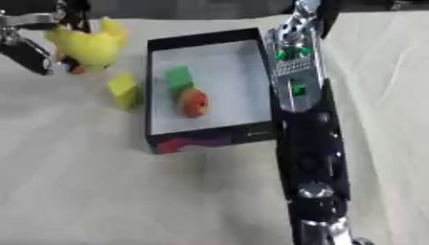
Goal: Pick up objects on the table and place them in the box.
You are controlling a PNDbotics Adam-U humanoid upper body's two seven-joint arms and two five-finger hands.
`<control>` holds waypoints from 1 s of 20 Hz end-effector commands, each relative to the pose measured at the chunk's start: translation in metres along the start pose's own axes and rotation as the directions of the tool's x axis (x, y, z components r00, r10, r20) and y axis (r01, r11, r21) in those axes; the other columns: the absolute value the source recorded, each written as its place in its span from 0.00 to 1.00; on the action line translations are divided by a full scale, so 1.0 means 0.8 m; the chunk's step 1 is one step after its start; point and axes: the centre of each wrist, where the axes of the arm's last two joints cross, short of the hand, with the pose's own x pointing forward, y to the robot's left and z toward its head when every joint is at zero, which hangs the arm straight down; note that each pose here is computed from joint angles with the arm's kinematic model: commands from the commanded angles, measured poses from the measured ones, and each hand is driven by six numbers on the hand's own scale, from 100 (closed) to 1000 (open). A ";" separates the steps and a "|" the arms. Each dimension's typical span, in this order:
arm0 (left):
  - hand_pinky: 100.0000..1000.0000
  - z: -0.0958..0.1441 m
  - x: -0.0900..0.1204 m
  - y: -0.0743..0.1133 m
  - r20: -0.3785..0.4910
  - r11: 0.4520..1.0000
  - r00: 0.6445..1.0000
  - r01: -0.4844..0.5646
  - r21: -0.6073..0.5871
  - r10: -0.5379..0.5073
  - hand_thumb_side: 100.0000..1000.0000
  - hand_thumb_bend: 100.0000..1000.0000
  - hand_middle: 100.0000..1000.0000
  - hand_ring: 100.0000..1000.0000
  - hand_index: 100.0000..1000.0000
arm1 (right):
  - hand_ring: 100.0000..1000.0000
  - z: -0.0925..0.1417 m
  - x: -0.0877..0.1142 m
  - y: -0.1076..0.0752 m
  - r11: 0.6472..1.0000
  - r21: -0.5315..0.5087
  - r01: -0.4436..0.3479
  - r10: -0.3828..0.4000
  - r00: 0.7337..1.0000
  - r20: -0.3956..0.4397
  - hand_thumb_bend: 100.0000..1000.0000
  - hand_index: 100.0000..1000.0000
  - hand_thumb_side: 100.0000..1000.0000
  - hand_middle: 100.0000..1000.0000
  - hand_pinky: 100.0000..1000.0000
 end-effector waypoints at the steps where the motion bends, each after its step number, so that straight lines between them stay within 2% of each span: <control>1: 0.72 -0.018 0.007 0.018 0.044 0.999 0.998 0.037 0.021 -0.038 0.00 0.03 0.66 0.71 0.65 | 0.75 -0.004 0.018 0.003 0.999 0.001 0.032 -0.032 0.999 0.036 0.00 0.87 0.56 0.76 0.89; 4: 0.72 -0.038 0.019 0.029 0.096 0.998 0.994 0.046 0.040 -0.049 0.00 0.02 0.66 0.71 0.65 | 0.75 -0.002 0.023 0.007 0.999 0.013 0.043 -0.044 0.998 0.040 0.00 0.87 0.56 0.76 0.89; 7: 0.72 -0.057 0.027 0.026 0.117 0.999 0.992 0.040 0.029 -0.043 0.00 0.03 0.66 0.71 0.65 | 0.75 0.000 0.028 0.011 0.998 0.024 0.057 -0.058 0.997 0.045 0.00 0.87 0.56 0.76 0.89; 14: 0.72 -0.090 0.029 -0.026 0.136 0.996 0.989 0.058 -0.060 -0.050 0.00 0.08 0.67 0.71 0.66 | 0.75 0.002 0.032 0.014 0.996 0.036 0.077 -0.078 0.996 0.047 0.00 0.87 0.57 0.76 0.89; 17: 0.72 -0.098 0.027 -0.043 0.134 0.996 0.990 0.059 -0.067 -0.050 0.00 0.15 0.68 0.71 0.67 | 0.75 0.002 0.032 0.014 0.996 0.038 0.080 -0.081 0.996 0.044 0.00 0.87 0.57 0.76 0.89; 19: 0.72 -0.102 0.027 -0.050 0.134 0.996 0.990 0.058 -0.064 -0.049 0.00 0.15 0.68 0.71 0.67 | 0.75 0.003 0.032 0.015 0.996 0.041 0.083 -0.085 0.995 0.044 0.00 0.87 0.57 0.76 0.89; 20: 0.73 -0.104 0.027 -0.052 0.136 0.997 0.990 0.056 -0.062 -0.047 0.02 0.23 0.70 0.72 0.70 | 0.75 0.003 0.033 0.016 0.996 0.043 0.084 -0.086 0.995 0.044 0.00 0.87 0.56 0.76 0.89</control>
